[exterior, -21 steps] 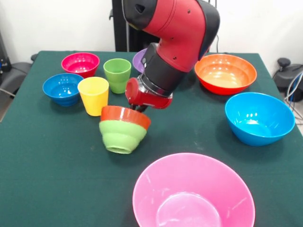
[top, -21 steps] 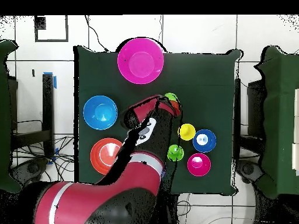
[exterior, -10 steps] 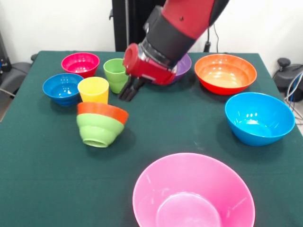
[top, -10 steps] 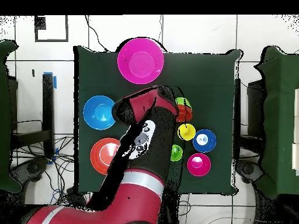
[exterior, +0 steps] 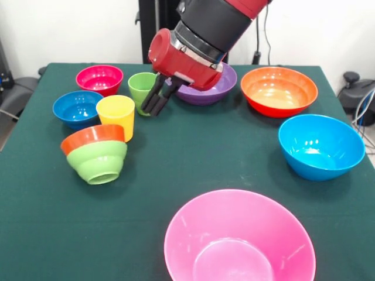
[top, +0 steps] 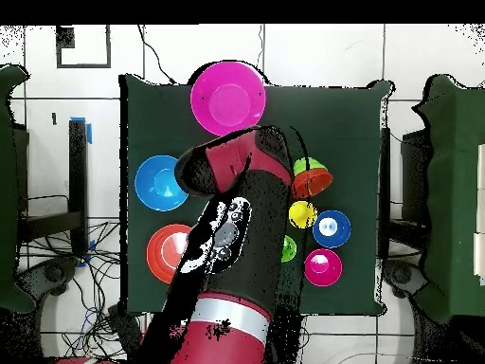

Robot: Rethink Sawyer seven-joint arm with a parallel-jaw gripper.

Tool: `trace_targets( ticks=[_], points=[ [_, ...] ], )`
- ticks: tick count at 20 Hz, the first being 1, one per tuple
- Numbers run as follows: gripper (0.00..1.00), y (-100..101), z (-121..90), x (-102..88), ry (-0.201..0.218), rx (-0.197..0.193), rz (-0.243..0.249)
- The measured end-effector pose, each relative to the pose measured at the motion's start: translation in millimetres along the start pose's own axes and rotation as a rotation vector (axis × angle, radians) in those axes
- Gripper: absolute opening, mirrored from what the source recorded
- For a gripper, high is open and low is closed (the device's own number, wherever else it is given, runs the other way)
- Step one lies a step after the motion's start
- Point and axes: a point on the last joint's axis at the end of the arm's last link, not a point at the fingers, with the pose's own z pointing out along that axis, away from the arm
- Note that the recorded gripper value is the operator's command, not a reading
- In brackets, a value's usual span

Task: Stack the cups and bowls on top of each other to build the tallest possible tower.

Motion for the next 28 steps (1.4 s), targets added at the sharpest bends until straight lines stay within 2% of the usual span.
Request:
trace_targets(
  ticks=[7,8,11,19,24,28],
  points=[
    [0.0,-21.0,10.9,-9.7,-0.027,0.022,-0.009],
    [0.0,-32.5,20.8,-8.9,-0.027,0.019,-0.003],
    [0.0,-43.1,31.7,-7.2,-0.025,0.008,0.009],
    [0.0,-84.2,81.8,14.9,-0.002,-0.048,0.057],
    [0.0,-93.4,99.2,29.9,0.02,-0.082,0.087],
    [0.0,-83.7,101.5,43.6,0.045,-0.103,0.079]
  ],
)
